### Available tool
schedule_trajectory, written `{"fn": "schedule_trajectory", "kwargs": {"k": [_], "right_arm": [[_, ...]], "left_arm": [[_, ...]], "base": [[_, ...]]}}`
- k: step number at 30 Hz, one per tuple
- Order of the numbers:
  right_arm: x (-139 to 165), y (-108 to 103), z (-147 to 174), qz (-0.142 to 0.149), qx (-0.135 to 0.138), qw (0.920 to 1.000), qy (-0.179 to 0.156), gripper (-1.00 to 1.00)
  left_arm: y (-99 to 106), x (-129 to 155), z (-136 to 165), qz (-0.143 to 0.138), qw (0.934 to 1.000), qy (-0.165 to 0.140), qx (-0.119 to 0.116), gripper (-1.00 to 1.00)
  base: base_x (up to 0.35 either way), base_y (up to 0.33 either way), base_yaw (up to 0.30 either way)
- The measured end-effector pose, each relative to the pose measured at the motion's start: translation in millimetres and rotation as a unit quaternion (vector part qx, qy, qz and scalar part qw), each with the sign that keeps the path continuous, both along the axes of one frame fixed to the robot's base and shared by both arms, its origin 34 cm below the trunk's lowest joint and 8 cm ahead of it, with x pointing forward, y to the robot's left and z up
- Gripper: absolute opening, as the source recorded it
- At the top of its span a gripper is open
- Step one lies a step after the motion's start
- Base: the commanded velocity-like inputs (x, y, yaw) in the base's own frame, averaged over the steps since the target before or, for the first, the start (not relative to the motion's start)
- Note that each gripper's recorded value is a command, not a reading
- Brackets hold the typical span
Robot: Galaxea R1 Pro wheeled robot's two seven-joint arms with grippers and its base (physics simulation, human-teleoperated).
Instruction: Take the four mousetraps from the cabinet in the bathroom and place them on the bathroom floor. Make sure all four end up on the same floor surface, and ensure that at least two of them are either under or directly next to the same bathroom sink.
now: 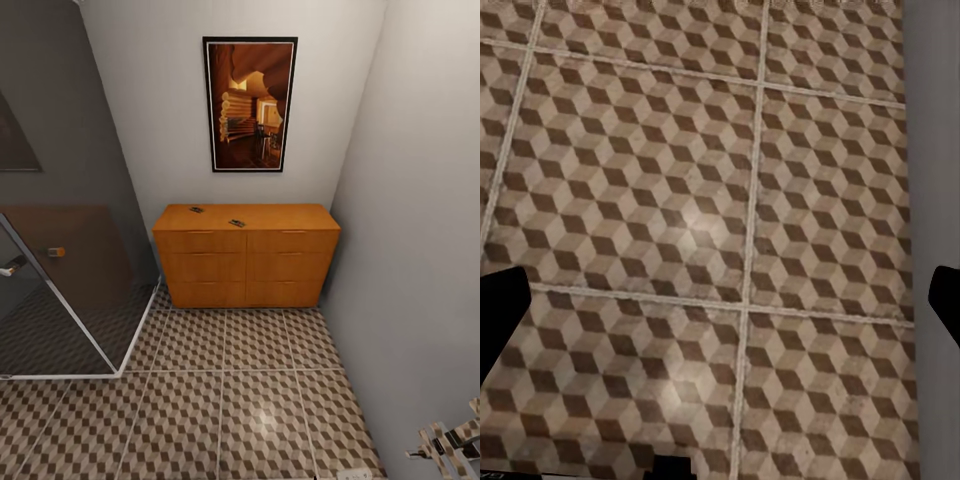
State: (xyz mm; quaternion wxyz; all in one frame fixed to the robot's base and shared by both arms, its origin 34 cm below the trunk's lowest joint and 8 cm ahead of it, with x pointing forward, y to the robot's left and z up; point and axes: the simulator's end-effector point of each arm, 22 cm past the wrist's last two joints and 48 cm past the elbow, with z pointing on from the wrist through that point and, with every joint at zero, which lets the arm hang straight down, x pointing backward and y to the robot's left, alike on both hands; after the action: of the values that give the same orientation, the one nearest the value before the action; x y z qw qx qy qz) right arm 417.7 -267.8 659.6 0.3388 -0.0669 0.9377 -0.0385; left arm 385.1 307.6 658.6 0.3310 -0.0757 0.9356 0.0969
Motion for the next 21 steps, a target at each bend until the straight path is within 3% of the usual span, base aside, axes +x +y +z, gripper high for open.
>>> {"fn": "schedule_trajectory", "kwargs": {"k": [21], "right_arm": [[11.1,0.0,10.2,0.0,0.0,0.9999,-0.016,1.0]], "left_arm": [[0.0,11.1,9.2,0.0,0.9999,-0.016,0.0,1.0]], "base": [[0.0,0.0,0.0]]}}
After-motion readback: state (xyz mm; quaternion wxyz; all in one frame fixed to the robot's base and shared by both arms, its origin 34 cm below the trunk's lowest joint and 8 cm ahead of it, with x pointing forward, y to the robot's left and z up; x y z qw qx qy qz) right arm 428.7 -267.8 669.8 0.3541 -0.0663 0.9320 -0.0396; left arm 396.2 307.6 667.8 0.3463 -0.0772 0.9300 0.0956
